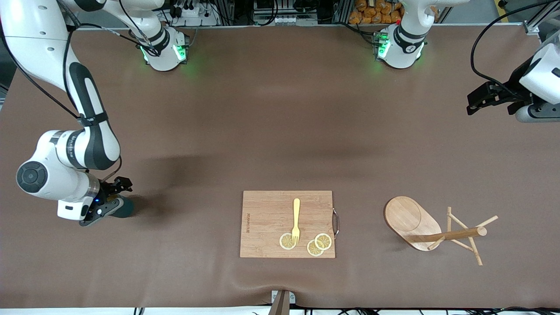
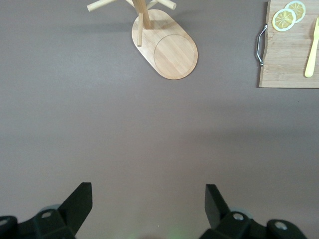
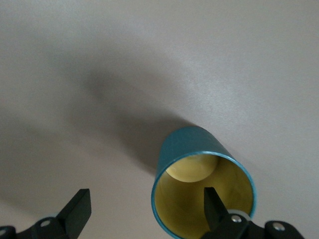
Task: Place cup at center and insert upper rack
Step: 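Lower the right gripper and grasp the teal mug by its rim, then carry the mug with the right gripper to the table center, set down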
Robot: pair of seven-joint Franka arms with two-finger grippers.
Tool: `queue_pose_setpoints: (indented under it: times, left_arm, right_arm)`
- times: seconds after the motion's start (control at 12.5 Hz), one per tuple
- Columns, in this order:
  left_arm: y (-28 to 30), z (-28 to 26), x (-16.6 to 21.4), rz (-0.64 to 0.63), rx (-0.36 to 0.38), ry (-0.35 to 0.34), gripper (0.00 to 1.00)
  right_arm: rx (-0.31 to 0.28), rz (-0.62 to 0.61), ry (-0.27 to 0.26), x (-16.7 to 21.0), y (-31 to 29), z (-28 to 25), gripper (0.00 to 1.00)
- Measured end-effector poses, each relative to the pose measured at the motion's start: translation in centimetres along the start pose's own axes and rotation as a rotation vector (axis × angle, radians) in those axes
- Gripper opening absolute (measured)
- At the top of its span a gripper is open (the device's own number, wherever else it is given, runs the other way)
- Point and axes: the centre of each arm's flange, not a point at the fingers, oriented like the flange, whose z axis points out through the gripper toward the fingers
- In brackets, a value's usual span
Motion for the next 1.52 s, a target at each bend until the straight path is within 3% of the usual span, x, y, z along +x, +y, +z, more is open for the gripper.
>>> queue_pose_setpoints:
  times: [0.32, 0.64, 0.96, 1.36, 1.52]
  left_arm:
    - [0.0, 0.0, 0.0, 0.0, 0.0, 0.0, 1.0]
    - [0.0, 0.1, 0.0, 0.0, 0.0, -0.001, 1.0]
    - [0.0, 0.1, 0.0, 0.0, 0.0, -0.003, 1.0]
    - [0.3, 1.0, 0.5, 0.004, 0.001, -0.014, 1.0]
    - [0.7, 1.3, 0.7, 0.014, 0.001, -0.019, 1.0]
  right_arm:
    - [-0.006, 0.007, 0.005, 0.4, 0.2, 2.4, 1.0]
    - [-0.005, 0.023, 0.001, 0.4, 0.4, 3.2, 0.56]
    - [-0.014, 0.032, 0.01, 0.5, 1.1, 2.8, 0.05]
    - [-0.02, 0.027, 0.023, 1.9, 0.2, 2.0, 0.04]
    - [-0.019, -0.009, 0.019, 3.4, -1.8, -0.7, 0.04]
